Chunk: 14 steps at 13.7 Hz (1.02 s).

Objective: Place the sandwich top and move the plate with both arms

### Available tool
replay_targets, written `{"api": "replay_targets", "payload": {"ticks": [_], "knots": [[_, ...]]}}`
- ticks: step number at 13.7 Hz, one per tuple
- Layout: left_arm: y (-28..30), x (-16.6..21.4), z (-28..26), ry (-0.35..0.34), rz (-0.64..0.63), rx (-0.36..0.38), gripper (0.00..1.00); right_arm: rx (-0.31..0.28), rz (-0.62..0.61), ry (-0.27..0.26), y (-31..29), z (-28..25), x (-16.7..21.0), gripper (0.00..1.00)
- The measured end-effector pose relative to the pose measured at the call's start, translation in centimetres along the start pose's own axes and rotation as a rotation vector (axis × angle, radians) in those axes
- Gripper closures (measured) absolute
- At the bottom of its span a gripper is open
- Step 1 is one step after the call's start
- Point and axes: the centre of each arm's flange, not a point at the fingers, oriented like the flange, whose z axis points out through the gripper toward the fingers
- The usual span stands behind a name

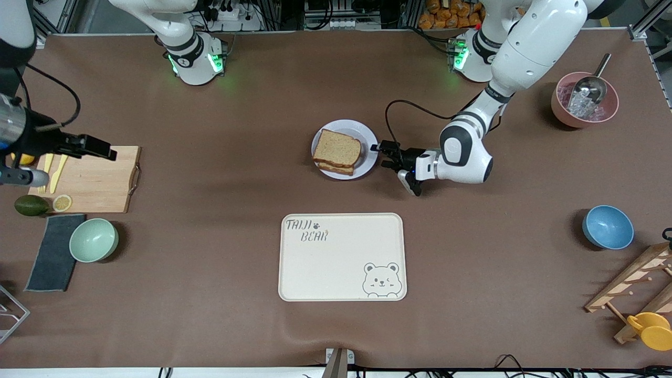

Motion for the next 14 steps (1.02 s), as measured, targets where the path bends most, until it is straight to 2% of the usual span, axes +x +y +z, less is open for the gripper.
{"api": "replay_targets", "payload": {"ticks": [3, 5, 7, 11, 14], "knots": [[-0.2, -0.6, 0.0, 0.008, 0.023, -0.047, 0.00, -0.014, -0.005, 0.043, -0.2, -2.6, -2.7, 0.11], [-0.2, -0.9, -0.1, 0.031, 0.036, -0.083, 0.00, -0.060, -0.018, 0.072, -0.7, -3.2, -3.5, 0.11], [-0.2, -0.9, 0.1, 0.051, 0.033, -0.099, 0.00, -0.086, -0.026, 0.086, -1.6, -2.4, -3.2, 0.11], [0.0, -0.9, 0.4, 0.072, 0.012, -0.119, 0.00, -0.090, -0.024, 0.101, -1.5, -1.1, -2.1, 0.00], [-0.5, -1.2, 1.4, 0.099, 0.013, -0.143, 0.00, -0.090, -0.018, 0.114, -1.2, -1.1, -1.8, 0.00]]}}
